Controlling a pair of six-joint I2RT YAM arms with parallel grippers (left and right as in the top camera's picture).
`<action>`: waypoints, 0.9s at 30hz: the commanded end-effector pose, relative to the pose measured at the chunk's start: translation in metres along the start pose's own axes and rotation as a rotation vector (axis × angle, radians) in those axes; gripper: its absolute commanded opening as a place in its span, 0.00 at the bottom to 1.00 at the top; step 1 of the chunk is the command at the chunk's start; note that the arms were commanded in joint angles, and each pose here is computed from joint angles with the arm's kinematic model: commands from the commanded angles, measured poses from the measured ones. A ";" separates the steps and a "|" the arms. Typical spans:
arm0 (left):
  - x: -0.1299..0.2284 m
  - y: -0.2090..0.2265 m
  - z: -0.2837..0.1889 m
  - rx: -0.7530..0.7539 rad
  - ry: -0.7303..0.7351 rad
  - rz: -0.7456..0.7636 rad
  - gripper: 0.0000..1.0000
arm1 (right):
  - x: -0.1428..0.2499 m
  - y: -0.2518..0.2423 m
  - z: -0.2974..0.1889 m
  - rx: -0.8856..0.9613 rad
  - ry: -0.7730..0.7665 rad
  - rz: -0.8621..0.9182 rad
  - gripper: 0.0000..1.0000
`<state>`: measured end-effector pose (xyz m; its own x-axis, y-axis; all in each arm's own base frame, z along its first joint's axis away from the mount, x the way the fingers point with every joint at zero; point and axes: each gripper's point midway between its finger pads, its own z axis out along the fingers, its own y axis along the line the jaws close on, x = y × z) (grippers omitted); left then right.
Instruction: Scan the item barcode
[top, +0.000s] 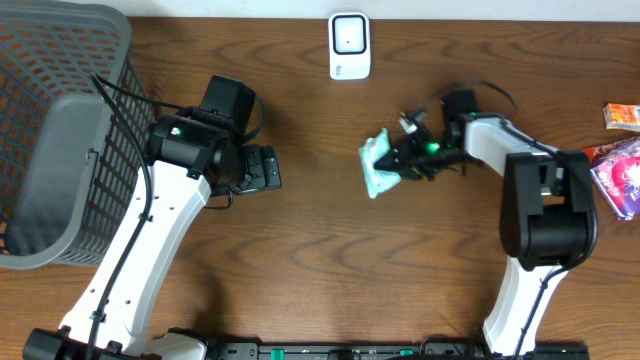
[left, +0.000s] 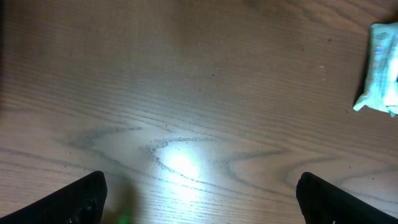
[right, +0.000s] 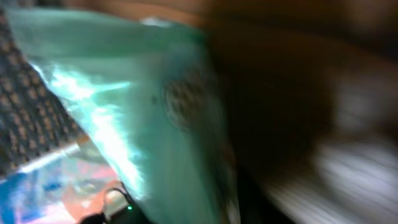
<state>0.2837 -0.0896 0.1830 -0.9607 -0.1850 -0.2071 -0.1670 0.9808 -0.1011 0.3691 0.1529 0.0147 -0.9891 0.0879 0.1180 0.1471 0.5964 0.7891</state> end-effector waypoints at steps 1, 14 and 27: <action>0.001 0.001 0.001 -0.011 0.004 0.008 0.98 | -0.007 -0.025 -0.021 0.059 -0.044 0.101 0.54; 0.001 0.001 0.001 -0.011 0.004 0.008 0.98 | -0.014 0.008 -0.095 0.322 -0.192 0.022 0.88; 0.001 0.002 0.001 -0.012 0.004 0.008 0.98 | -0.011 0.011 -0.027 0.550 -0.181 -0.038 0.01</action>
<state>0.2838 -0.0896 0.1830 -0.9606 -0.1850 -0.2073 -0.1671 0.9808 -0.1008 0.3844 0.1415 0.0567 -0.9891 0.1330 -0.0626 0.0912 0.8892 0.4483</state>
